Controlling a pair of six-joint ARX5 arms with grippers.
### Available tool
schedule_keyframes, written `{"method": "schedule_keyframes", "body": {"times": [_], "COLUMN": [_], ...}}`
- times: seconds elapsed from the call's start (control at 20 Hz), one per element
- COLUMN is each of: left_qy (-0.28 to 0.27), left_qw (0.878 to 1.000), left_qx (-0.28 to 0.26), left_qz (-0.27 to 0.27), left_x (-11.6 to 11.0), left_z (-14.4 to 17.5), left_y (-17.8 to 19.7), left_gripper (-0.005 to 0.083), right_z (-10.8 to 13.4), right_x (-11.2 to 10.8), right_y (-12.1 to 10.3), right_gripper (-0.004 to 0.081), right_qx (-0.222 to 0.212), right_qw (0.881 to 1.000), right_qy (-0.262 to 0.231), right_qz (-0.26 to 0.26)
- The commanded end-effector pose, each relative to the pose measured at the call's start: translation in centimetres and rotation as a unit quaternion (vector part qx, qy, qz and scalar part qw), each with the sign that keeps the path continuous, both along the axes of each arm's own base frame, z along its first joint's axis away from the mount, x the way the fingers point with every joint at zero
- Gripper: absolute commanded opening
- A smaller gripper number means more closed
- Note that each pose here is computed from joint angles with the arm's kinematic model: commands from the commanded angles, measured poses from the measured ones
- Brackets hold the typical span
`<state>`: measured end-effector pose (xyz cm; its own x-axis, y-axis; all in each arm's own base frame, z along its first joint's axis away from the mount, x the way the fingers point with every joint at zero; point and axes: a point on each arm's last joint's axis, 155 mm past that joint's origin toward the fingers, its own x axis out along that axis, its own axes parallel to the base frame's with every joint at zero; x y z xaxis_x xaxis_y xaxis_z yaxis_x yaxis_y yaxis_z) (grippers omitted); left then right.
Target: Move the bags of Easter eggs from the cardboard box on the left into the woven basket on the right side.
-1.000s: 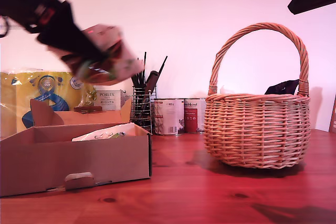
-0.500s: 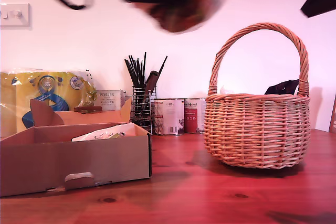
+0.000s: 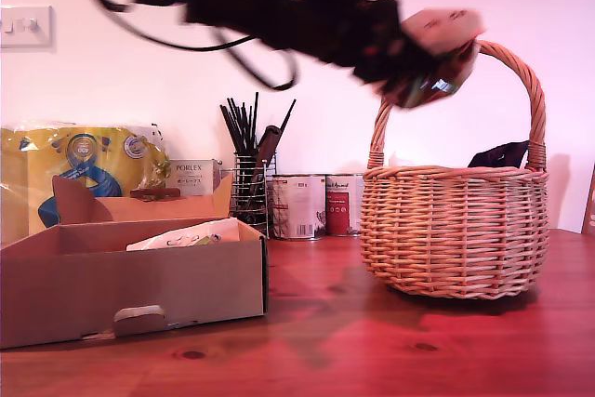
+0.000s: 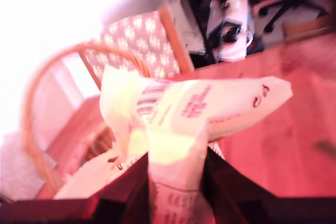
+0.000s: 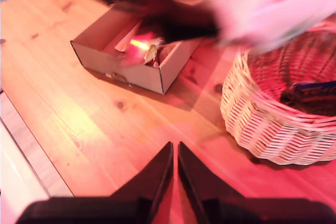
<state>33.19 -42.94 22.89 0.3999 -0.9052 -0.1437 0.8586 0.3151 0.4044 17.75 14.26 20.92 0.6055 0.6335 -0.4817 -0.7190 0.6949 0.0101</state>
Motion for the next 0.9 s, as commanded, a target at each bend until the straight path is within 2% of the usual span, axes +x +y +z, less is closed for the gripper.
{"method": "schedule_keyframes", "body": {"times": [0.0, 0.15, 0.3, 0.5, 0.75, 0.8, 0.85], "left_qy": [-0.002, -0.001, 0.021, 0.058, 0.053, 0.051, 0.047], "left_qw": [1.0, 1.0, 0.999, 0.996, 0.996, 0.996, 0.996], "left_qx": [-0.005, 0.0, 0.024, 0.064, 0.066, 0.065, 0.063], "left_qz": [0.003, 0.019, 0.023, 0.023, 0.038, 0.042, 0.048], "left_x": [0.9, 3.3, 4.6, 4.5, 5.2, 5.4, 5.6], "left_z": [0.0, -0.6, -2.4, -5.8, -5.9, -5.8, -5.6], "left_y": [-1.0, -2.5, -3.5, -3.5, -3.2, -3.1, -3.1], "left_gripper": [0.0142, 0.0143, 0.0146, 0.0146, 0.0151, 0.0179, 0.0249], "right_z": [0.6, 0.8, 1.0, 1.1, 1.1, 1.1, 1.2], "right_x": [-0.2, -0.2, -0.3, -0.4, -0.4, -0.4, -0.4], "right_y": [-0.1, -0.4, -0.4, -0.5, -0.5, -0.5, -0.5], "right_gripper": [-0.0013, -0.0013, -0.0013, -0.0013, -0.0013, -0.0013, -0.0013], "right_qx": [0.004, 0.003, 0.004, 0.005, 0.005, 0.005, 0.005], "right_qw": [1.0, 1.0, 1.0, 1.0, 1.0, 1.0, 1.0], "right_qy": [-0.01, -0.018, -0.023, -0.027, -0.028, -0.028, -0.028], "right_qz": [0.0, -0.008, -0.008, -0.007, -0.007, -0.007, -0.007]}}
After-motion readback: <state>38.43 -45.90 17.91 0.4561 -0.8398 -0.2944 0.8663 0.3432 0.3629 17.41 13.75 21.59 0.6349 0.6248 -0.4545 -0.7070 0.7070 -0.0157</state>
